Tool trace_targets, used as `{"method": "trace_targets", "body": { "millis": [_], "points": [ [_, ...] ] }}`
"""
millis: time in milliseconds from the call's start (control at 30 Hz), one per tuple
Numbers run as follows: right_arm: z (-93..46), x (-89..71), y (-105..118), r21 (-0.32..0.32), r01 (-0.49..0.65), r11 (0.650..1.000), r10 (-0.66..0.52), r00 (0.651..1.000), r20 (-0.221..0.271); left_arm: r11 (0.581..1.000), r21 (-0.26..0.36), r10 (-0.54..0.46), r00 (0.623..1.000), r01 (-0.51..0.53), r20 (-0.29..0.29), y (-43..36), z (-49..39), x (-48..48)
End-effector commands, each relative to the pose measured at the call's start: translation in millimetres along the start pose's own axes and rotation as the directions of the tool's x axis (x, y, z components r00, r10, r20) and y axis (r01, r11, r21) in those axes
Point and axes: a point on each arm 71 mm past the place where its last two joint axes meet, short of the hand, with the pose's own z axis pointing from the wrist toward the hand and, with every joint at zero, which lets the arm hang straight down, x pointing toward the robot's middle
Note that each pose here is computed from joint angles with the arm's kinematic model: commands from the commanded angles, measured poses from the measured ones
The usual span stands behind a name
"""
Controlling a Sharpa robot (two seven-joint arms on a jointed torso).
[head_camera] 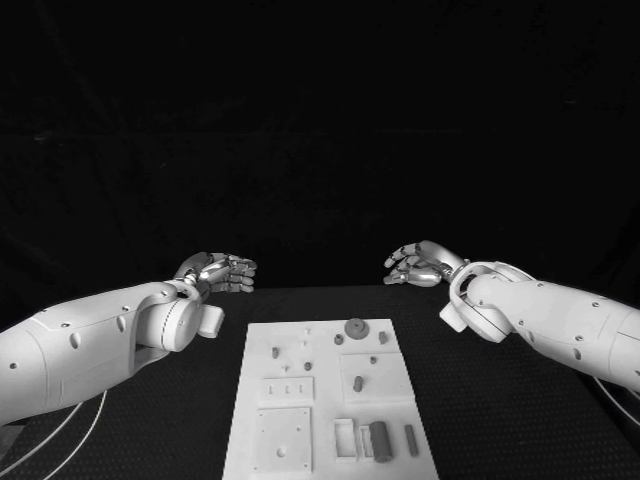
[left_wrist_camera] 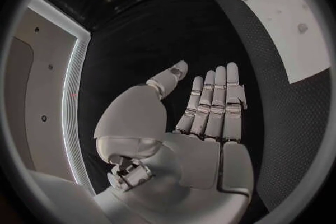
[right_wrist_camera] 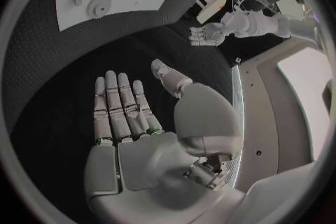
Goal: Assemble the parts on the task board
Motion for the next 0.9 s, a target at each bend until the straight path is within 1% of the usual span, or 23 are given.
{"method": "trace_targets", "body": {
  "millis": [33, 133, 200, 267, 300, 333, 400, 500, 600, 667, 733, 833, 900],
  "points": [
    [1.3, 6.0, 9, -0.087, 0.252, 0.964, -0.254, 0.967, -0.021, 0.999, 0.042, 0.036, 0.993, -0.031, -0.114, -4.6, -4.6, 11.7],
    [4.6, 11.3, 14, -0.116, 0.307, 0.945, -0.312, 0.95, -0.025, 0.997, 0.065, 0.062, 0.985, -0.052, -0.161, -7.3, -9.3, 16.0],
    [4.7, 14.0, 18, -0.137, 0.344, 0.929, -0.351, 0.936, -0.028, 0.995, 0.08, 0.073, 0.98, -0.059, -0.186, -10.5, -14.7, 18.4],
    [5.2, 16.9, 21, -0.156, 0.375, 0.914, -0.383, 0.923, -0.029, 0.994, 0.091, 0.071, 0.976, -0.053, -0.204, -14.7, -20.3, 21.2],
    [5.6, 18.9, 24, -0.169, 0.401, 0.9, -0.411, 0.911, -0.028, 0.994, 0.093, 0.07, 0.975, -0.051, -0.21, -15.8, -22.1, 22.0],
    [5.8, 20.1, 25, -0.174, 0.412, 0.894, -0.423, 0.906, -0.029, 0.994, 0.095, 0.068, 0.974, -0.049, -0.215, -17.0, -23.9, 22.7],
    [5.9, 22.9, 28, -0.187, 0.447, 0.875, -0.46, 0.887, -0.029, 0.994, 0.103, 0.067, 0.972, -0.045, -0.223, -21.9, -27.7, 24.3],
    [5.6, 28.6, 34, -0.204, 0.489, 0.848, -0.507, 0.861, -0.043, 0.992, 0.122, 0.07, 0.972, -0.043, -0.226, -31.4, -32.0, 25.2],
    [6.7, 35.2, 40, -0.222, 0.529, 0.82, -0.551, 0.833, -0.049, 0.991, 0.13, 0.07, 0.971, -0.04, -0.228, -34.8, -34.3, 26.0],
    [6.5, 39.0, 42, -0.221, 0.555, 0.802, -0.58, 0.812, -0.068, 0.99, 0.134, 0.069, 0.971, -0.039, -0.228, -36.8, -35.3, 26.5],
    [7.6, 43.7, 46, -0.23, 0.583, 0.78, -0.611, 0.788, -0.078, 0.99, 0.134, 0.067, 0.972, -0.037, -0.227, -38.9, -36.4, 25.6],
    [8.1, 49.6, 52, -0.241, 0.609, 0.756, -0.641, 0.763, -0.082, 0.99, 0.135, 0.063, 0.972, -0.033, -0.227, -40.8, -37.6, 25.4],
    [8.1, 51.5, 54, -0.247, 0.616, 0.749, -0.649, 0.757, -0.081, 0.99, 0.135, 0.061, 0.972, -0.03, -0.227, -41.1, -37.9, 25.7]
  ]
}}
